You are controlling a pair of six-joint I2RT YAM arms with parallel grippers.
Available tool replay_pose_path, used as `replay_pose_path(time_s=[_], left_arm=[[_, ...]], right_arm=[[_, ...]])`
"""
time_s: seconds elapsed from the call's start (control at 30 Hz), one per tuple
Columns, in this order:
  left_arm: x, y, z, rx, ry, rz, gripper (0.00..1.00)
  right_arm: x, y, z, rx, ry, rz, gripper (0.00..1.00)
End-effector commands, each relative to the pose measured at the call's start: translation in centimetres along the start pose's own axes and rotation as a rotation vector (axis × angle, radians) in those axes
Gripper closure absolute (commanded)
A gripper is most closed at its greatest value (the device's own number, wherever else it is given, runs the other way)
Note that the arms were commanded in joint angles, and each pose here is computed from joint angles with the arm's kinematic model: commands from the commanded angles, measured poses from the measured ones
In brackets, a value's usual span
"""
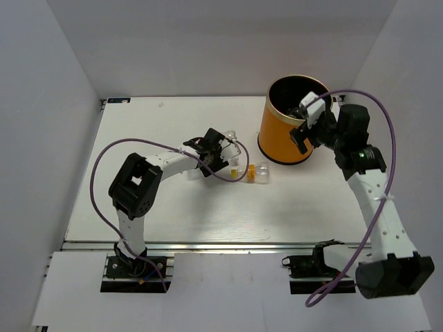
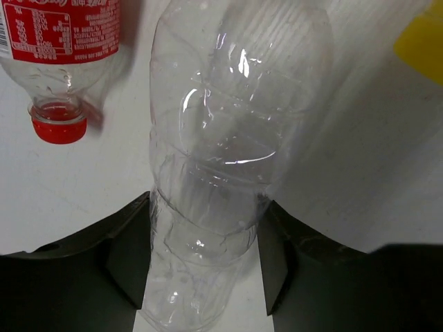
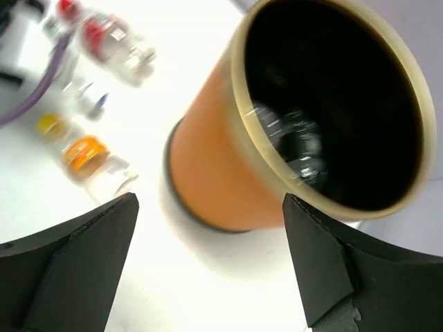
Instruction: Put the plastic bottles in the bin
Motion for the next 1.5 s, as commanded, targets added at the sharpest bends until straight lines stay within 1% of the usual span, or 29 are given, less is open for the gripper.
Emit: replay_pose_path(time_s=[0.0,0.03,0.13,0.17,0.23,0.27,0.3,0.37,0.4,0.47,0.5,0.53,0.57,0.63,0.67,0.7,0.77,0.87,0.9,0.93,1.03,1.1,1.13,1.17,1.27,1.33,1.37,1.4,1.47], left_arm=[[1.8,1.3,-0.3,-0.003,-0.106,-0.063,0.4],[2.2,1.2,-0.9,-0.014,-0.147,-0.068,0.4],[2.6,0.5,-1.2,-0.017,-0.187,-0.047,0.4],[2.7,0.4,-1.5,-0.017,-0.205,-0.048,0.44],[3.0,0.8,-1.4,0.009,-0.222,-0.042,0.78],[2.9,0.9,-1.8,0.021,-0.246,-0.035,0.99],[3.2,0.9,-2.0,0.032,-0.267,-0.028,1.0],[5.6,2.6,-2.2,0.055,-0.284,-0.114,1.0],[6.8,3.7,-1.3,0.071,-0.25,-0.173,1.0],[9.9,5.7,-0.9,0.111,-0.235,-0.295,1.0],[13.1,7.2,0.3,0.128,-0.191,-0.405,1.0],[14.7,7.9,0.8,0.142,-0.177,-0.464,1.0],[16.3,8.7,1.4,0.169,-0.156,-0.515,1.0],[20.2,10.8,2.8,0.184,-0.128,-0.658,1.0],[20.9,11.6,2.9,0.206,-0.141,-0.694,1.0],[22.8,13.1,3.7,0.204,-0.133,-0.784,1.0],[23.9,14.7,4.0,0.234,-0.161,-0.86,1.0],[26.6,17.9,4.7,0.223,-0.193,-1.052,1.0],[26.5,18.9,4.6,0.24,-0.237,-1.086,1.0],[27.4,20.2,5.1,0.229,-0.234,-1.165,1.0],[27.5,22.9,5.3,0.245,-0.321,-1.257,1.0],[29.0,24.8,5.9,0.258,-0.368,-1.356,1.0],[27.6,25.5,5.7,0.272,-0.401,-1.366,1.0],[29.1,26.6,5.9,0.255,-0.393,-1.458,1.0],[29.2,28.5,6.8,0.281,-0.423,-1.555,1.0],[28.7,29.4,7.0,0.309,-0.456,-1.58,1.0],[29.6,30.0,7.4,0.297,-0.452,-1.634,1.0],[27.8,30.5,7.3,0.336,-0.48,-1.628,1.0],[28.3,31.2,8.1,0.359,-0.464,-1.698,1.0]], right_arm=[[1.2,-1.7,3.3,0.028,0.114,-0.028,0.1],[1.4,-3.3,4.4,0.019,0.131,-0.011,0.1],[2.7,-4.4,6.9,0.017,0.192,-0.039,0.11],[2.9,-4.5,7.3,0.011,0.205,-0.041,0.11],[3.9,-5.0,8.9,-0.002,0.242,-0.062,0.11],[4.1,-5.4,9.3,-0.005,0.248,-0.062,0.11],[4.8,-5.3,9.7,-0.008,0.254,-0.07,0.11],[5.8,-5.4,10.6,-0.009,0.251,-0.094,0.13],[6.0,-5.5,10.7,-0.004,0.243,-0.101,0.18],[6.7,-6.0,11.1,-0.024,0.208,-0.1,0.43],[6.7,-6.3,11.0,-0.049,0.192,-0.088,0.68],[6.9,-6.8,11.2,-0.058,0.174,-0.081,0.87],[6.6,-7.5,11.5,-0.083,0.176,-0.069,1.0],[6.2,-8.6,12.2,-0.1,0.195,-0.054,1.0],[6.1,-8.8,12.7,-0.092,0.233,-0.052,1.0],[6.2,-8.8,12.9,-0.088,0.252,-0.052,1.0],[6.1,-9.1,13.6,-0.094,0.306,-0.037,1.0],[6.0,-9.8,14.6,-0.027,0.364,-0.055,1.0],[5.9,-10.1,14.7,0.003,0.37,-0.061,1.0],[5.9,-10.3,14.8,0.027,0.379,-0.069,1.0],[5.7,-11.1,15.5,0.058,0.406,-0.077,1.0],[5.6,-11.3,15.8,0.058,0.427,-0.074,1.0],[5.5,-11.4,15.8,0.065,0.434,-0.071,1.0],[5.5,-11.5,15.9,0.058,0.442,-0.063,1.0],[5.3,-12.0,16.2,0.061,0.46,-0.05,1.0],[5.3,-12.1,16.3,0.062,0.47,-0.05,1.0],[5.3,-12.1,16.4,0.062,0.473,-0.049,1.0],[5.2,-12.0,16.3,0.067,0.471,-0.052,1.0],[5.2,-12.2,16.4,0.068,0.471,-0.047,1.0]])
Point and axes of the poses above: each gripper's point midway between its finger pads, its own x axis back along the fingers, its own z axis along the line the jaws close on, y = z × x, the point moved 4 cm from there along x, back along the fingers
